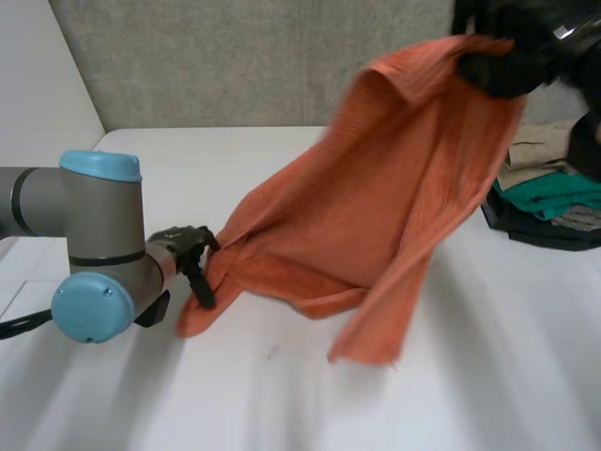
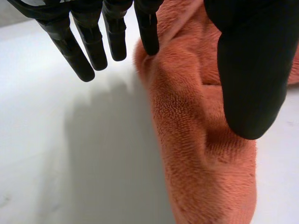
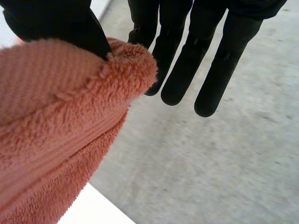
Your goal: Fold the laundry.
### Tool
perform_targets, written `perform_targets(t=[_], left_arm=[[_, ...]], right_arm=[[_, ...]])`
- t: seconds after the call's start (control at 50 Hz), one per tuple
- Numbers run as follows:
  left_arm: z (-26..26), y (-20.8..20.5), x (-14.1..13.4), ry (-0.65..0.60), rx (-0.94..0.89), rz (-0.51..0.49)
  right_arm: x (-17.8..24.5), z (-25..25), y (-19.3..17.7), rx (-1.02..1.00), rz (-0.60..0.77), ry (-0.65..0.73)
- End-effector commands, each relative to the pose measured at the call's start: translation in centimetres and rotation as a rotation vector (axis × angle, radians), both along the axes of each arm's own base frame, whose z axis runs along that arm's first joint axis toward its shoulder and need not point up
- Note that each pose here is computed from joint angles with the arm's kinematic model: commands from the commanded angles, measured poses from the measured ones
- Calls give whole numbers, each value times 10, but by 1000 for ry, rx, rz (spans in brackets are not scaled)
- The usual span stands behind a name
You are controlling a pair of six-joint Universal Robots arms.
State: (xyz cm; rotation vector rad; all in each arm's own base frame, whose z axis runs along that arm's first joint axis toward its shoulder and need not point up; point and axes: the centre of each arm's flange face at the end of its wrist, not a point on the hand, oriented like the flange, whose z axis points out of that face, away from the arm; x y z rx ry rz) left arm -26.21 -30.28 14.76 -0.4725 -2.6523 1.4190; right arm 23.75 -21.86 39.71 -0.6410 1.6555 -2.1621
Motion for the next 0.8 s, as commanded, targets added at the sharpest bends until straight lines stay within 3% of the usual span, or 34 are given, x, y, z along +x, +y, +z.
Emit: perform_targets(t=[0.02, 0.18, 0.62, 0.7, 0.8], left_arm=[[5, -9, 0, -21, -67, 32], [-6, -3, -13, -42, -37, -35], [-7, 18, -33, -30, 9, -127], [-1, 9, -36, -42, -33, -117], [67, -39, -25, -8, -292, -28]], right_arm=[[-42, 16, -37, 32, -91, -74], [-67, 18, -56, 72, -116, -151], [-71, -1, -94, 130, -131, -157], [-62, -10, -103, 138, -124, -150], [-48, -17, -133, 35, -172, -134]])
